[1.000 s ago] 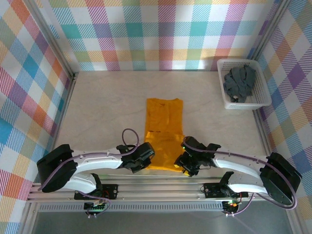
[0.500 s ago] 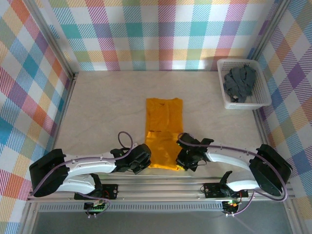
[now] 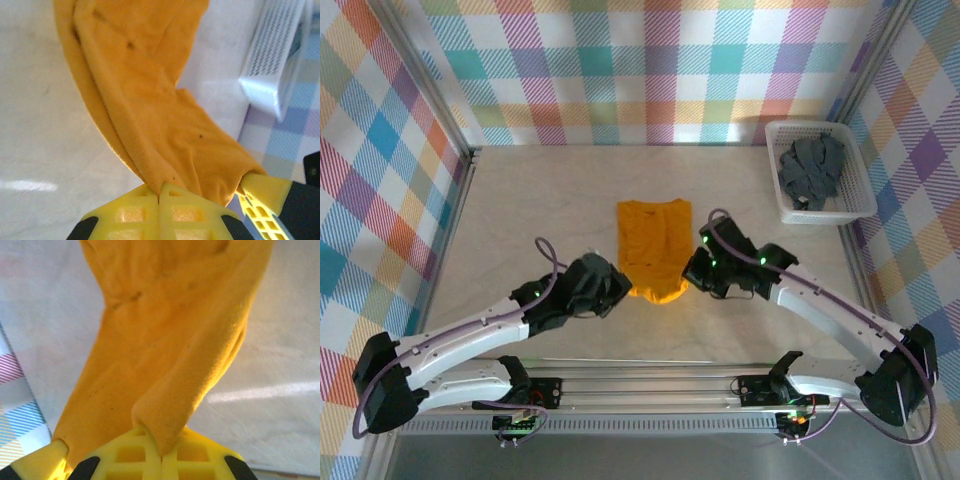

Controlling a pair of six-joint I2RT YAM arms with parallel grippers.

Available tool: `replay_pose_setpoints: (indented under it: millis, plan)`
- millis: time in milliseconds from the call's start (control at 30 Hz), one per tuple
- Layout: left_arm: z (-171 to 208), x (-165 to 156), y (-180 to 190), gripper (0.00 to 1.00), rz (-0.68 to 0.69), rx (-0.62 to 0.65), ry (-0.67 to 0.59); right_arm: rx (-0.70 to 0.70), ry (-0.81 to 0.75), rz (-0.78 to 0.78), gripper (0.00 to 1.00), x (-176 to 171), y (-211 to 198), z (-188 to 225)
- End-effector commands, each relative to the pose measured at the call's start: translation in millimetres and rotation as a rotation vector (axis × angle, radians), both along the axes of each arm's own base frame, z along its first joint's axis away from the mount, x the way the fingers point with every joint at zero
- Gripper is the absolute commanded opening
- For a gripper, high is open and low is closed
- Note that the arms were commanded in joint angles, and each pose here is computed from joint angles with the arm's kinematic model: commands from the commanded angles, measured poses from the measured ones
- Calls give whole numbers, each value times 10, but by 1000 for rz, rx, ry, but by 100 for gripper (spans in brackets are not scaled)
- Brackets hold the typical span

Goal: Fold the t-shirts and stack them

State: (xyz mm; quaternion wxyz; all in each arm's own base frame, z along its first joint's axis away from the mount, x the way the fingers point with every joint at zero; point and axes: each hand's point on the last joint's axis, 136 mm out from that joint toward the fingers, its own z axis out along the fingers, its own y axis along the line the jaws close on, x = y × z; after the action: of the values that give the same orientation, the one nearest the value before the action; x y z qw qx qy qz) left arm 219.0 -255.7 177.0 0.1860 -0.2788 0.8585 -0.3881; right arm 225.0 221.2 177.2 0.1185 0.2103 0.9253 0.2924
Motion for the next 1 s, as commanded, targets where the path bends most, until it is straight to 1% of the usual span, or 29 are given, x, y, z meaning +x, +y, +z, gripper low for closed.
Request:
replay_pose_setpoints:
  millis: [0,100,233,400,500,533,600,633,667,700,767,800,867,967]
  plan:
    - [191,240,-20,0,-23,-6,-1,30,4,49,0,200,-4,167]
    - [292,515,18,0,6,3,10,70,12,39,0,455,19,309]
    - [362,930,69,0,57,-17,24,166,88,21,0,844,111,279]
    - [146,1550,150,0,115,-26,118,278,203,-54,0,1373,173,76]
    - [22,2033,223,0,154,-24,145,339,255,-119,0,1843,152,-112]
    - [-58,2215,220,0,153,-21,160,353,232,-130,0,2098,138,-128]
    - [-124,2557,185,0,137,-34,155,371,171,-119,13,2523,126,-128]
    - [-108,2700,160,0,124,-45,147,380,158,-99,23,2693,135,-128]
    - [-125,2830,138,5,109,-52,138,387,155,-80,34,2796,144,-140]
    - [-102,2904,126,11,98,-54,126,387,166,-69,41,2863,136,-157]
    - [35,2968,121,45,69,-21,70,327,153,-53,49,2874,44,-157]
    - [100,2935,125,51,56,-5,54,288,134,-48,52,2831,-11,-124]
    - [187,2764,165,52,50,32,34,233,86,-41,58,2682,-113,-58]
    - [65,2249,231,49,78,103,67,193,6,-19,64,2339,-217,77]
